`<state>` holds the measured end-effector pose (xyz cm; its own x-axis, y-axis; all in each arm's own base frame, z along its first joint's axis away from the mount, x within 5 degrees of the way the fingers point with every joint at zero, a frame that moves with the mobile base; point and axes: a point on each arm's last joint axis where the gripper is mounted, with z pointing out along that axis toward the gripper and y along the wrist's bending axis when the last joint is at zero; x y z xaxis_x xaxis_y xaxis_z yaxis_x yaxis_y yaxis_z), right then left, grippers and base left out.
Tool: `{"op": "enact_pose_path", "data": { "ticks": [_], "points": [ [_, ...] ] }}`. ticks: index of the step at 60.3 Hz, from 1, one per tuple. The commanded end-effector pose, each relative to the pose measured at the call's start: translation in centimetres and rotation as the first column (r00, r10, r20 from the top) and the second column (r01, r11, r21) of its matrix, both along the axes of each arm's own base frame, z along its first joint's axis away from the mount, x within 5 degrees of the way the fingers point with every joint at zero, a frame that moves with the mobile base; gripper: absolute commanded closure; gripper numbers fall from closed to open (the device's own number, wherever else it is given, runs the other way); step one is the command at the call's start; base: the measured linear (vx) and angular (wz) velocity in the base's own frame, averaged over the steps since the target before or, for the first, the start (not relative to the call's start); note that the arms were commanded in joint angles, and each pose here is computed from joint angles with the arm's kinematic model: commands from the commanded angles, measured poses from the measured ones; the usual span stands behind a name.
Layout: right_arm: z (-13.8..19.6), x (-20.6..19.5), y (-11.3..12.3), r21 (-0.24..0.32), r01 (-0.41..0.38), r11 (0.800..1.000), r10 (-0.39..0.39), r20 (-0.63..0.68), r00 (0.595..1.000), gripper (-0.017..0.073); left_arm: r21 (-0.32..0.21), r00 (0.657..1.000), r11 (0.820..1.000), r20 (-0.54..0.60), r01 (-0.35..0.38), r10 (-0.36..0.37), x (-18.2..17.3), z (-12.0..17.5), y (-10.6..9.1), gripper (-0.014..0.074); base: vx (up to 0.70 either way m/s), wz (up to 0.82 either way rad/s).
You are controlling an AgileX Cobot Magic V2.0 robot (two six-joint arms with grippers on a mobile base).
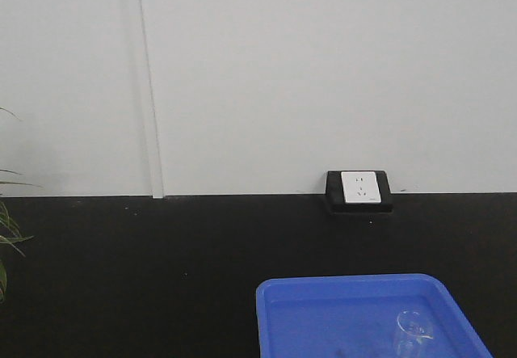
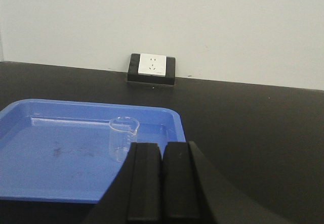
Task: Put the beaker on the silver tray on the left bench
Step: 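Move the right gripper toward the glass beaker in the blue tray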
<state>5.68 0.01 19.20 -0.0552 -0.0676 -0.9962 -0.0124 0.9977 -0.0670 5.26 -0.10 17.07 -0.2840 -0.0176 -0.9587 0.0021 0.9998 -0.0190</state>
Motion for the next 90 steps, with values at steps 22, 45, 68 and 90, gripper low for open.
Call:
{"op": "enact_pose_path", "data": {
  "ticks": [22, 45, 68, 90],
  "points": [
    [0.6, -0.1, 0.0, -0.001, -0.004, 1.0, 0.004, 0.088, 0.996, 0.0571, -0.008, 0.998, 1.0, 0.068, -0.002, 0.003, 0.2, 0.0, 0.0, 0.0592, 0.0, 0.0],
    [0.6, -0.1, 0.0, -0.001, -0.004, 1.0, 0.004, 0.088, 0.996, 0.0571, -0.008, 0.998, 1.0, 0.068, -0.002, 0.003, 0.2, 0.0, 0.0, 0.0592, 0.0, 0.0],
    [0.9, -0.1, 0.1, 0.002, -0.008, 1.0, 0.008, 0.122, 0.993, 0.0571, -0.008, 0.998, 1.0, 0.068, -0.002, 0.003, 0.2, 0.0, 0.0, 0.0592, 0.0, 0.0],
    [7.4, -0.1, 0.2, 0.083, -0.048, 0.995, 0.018, 0.328, 0.945, 0.0571, -0.008, 0.998, 1.0, 0.068, -0.002, 0.003, 0.2, 0.0, 0.0, 0.0592, 0.0, 0.0]
  ]
}}
